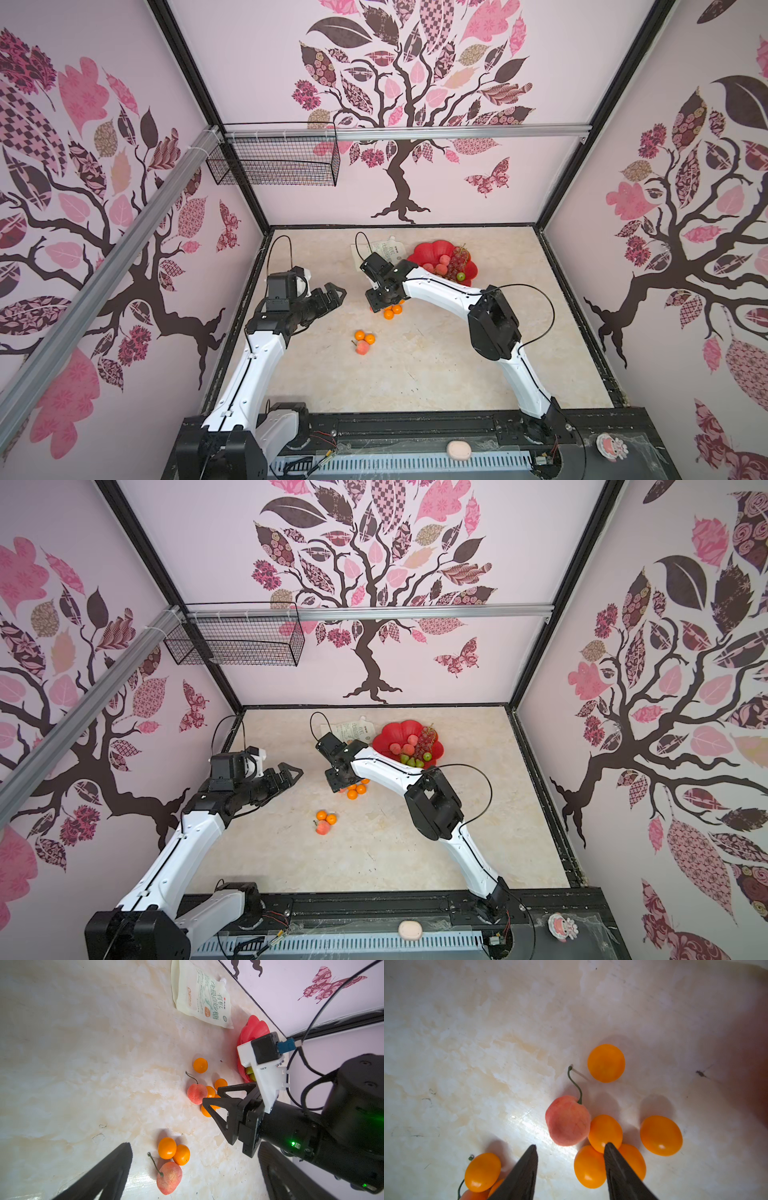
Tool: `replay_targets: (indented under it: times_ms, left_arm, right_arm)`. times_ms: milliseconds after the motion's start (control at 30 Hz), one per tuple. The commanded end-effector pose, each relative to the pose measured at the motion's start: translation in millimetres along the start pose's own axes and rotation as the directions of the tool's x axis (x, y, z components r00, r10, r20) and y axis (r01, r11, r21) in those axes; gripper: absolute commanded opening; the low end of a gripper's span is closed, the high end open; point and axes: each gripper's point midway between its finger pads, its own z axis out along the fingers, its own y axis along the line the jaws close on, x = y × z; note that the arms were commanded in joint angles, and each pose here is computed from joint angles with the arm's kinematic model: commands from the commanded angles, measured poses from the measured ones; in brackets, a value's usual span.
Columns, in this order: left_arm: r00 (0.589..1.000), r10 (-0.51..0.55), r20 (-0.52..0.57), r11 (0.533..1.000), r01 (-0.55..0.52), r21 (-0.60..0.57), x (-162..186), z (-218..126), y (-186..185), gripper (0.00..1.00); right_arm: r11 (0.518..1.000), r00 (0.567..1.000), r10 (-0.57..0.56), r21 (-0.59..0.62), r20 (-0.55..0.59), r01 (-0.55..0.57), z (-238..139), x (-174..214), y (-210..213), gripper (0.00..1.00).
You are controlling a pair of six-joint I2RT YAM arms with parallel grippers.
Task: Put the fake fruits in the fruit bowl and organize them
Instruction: 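Move the right gripper over the stemmed pink peach while the left arm draws back, then lower the right gripper and close it on the stemmed pink peach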
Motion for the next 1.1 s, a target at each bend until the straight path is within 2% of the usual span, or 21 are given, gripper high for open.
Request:
replay_targets:
  times_ms: [0, 267, 300, 333, 767, 1067]
  left_arm:
    - [1.000, 0.000, 0.001, 1.000, 0.000, 0.013, 1, 3, 4, 0.98]
    - [1.000, -0.001, 0.001, 1.000, 0.001, 0.009, 1, 4, 7, 0.99]
    - [1.000, 0.000, 0.002, 1.000, 0.000, 0.011, 0, 4, 6, 0.99]
    - [1.000, 0.000, 0.003, 1.000, 0.000, 0.011, 0, 4, 6, 0.98]
    - [1.000, -0.007, 0.003, 1.000, 0.007, 0.016, -3, 7, 8, 0.99]
    - [1.000, 0.000, 0.000, 1.000, 0.000, 0.019, -2, 7, 8, 0.99]
  right_arm:
    - [0.999, 0.997, -0.035, 0.026, -0.069, 0.037, 18, 11, -3, 0.55]
    - [0.997, 0.991, -0.059, 0.037, -0.119, 0.064, 36, 18, -4, 0.55]
    - [0.998, 0.994, -0.061, 0.030, -0.092, 0.064, 30, 8, -1, 0.55]
    - [0.997, 0.990, -0.063, 0.039, -0.123, 0.068, 46, 16, -3, 0.55]
    - [0.993, 0.985, -0.091, 0.065, -0.149, 0.102, 59, 21, -10, 0.54]
    - [0.995, 0.988, -0.082, 0.054, -0.131, 0.090, 58, 15, -6, 0.47]
